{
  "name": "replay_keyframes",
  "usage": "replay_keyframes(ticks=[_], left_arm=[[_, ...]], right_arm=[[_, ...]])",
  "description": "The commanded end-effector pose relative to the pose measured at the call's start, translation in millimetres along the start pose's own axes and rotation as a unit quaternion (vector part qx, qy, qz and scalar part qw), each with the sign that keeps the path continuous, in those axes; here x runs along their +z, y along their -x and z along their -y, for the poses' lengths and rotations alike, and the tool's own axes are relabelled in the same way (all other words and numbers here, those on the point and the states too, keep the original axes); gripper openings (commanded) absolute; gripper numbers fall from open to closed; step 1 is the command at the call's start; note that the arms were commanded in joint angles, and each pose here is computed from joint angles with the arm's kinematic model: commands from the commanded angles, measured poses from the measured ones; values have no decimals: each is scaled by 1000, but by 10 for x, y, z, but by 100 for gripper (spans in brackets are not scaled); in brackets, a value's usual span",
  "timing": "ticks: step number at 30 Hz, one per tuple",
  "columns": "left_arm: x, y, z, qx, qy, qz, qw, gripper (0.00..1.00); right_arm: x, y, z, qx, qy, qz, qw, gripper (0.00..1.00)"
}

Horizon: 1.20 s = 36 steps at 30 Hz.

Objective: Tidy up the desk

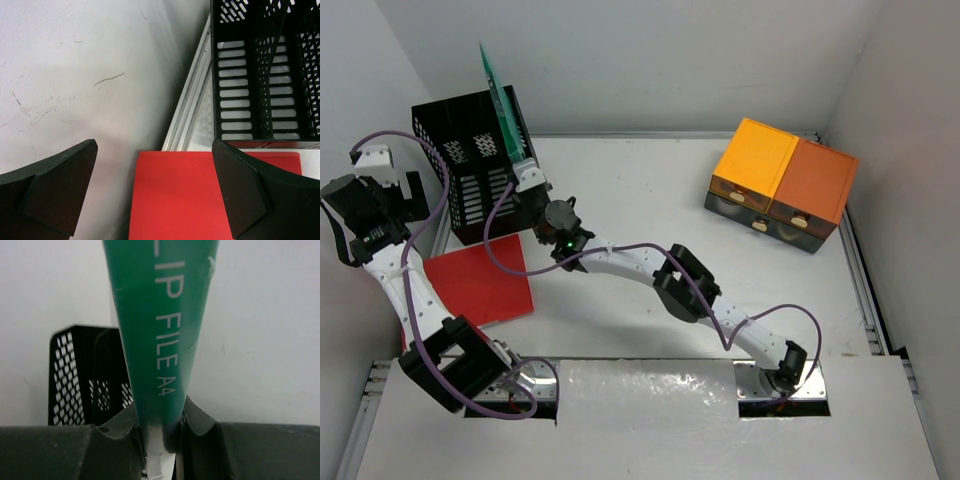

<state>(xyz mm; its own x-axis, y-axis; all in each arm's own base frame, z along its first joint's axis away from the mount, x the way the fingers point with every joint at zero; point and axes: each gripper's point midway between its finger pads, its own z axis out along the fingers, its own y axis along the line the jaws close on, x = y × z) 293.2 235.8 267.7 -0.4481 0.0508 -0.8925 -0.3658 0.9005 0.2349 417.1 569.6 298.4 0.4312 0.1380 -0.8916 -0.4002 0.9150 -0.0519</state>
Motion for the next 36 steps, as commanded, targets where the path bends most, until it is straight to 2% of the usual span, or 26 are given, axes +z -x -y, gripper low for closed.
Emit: replay_keyframes(ticks=[1,6,11,18,24,25,26,28,29,30,34,36], left_arm=[[-111,210,-39,14,7,31,999,98],[-137,231,-11,12,1,34,999,98],[-137,226,24,7,-7,33,999,98],[-138,210,51,5,-14,34,999,98],[-153,166,183,17,-51,28,998,98],[-157,135,196,15,-52,22,998,98],[-156,110,191,13,-51,16,998,98],[-162,-1,228,10,-59,-4,998,98],[-163,-65,256,10,-64,-14,998,98],[-168,-116,279,11,-68,-21,997,98],[-236,-354,335,42,-79,-52,995,98],[-283,-445,361,58,-85,-66,993,98]], right_arm=[[102,435,-23,62,-3,41,997,0],[106,217,-21,75,-6,23,997,0],[143,-231,53,94,-16,-2,995,0],[76,-470,75,76,-13,-25,997,0],[8,-650,51,71,-7,-46,996,0],[-39,-735,44,65,-3,-54,996,3],[-36,-682,54,66,-1,-51,996,16],[-100,-720,40,61,12,-54,997,30],[-78,-611,26,64,21,-46,997,45],[-84,-590,17,64,27,-47,996,53],[-173,-460,22,58,53,-50,996,75],[-151,-143,21,66,72,-30,995,83]])
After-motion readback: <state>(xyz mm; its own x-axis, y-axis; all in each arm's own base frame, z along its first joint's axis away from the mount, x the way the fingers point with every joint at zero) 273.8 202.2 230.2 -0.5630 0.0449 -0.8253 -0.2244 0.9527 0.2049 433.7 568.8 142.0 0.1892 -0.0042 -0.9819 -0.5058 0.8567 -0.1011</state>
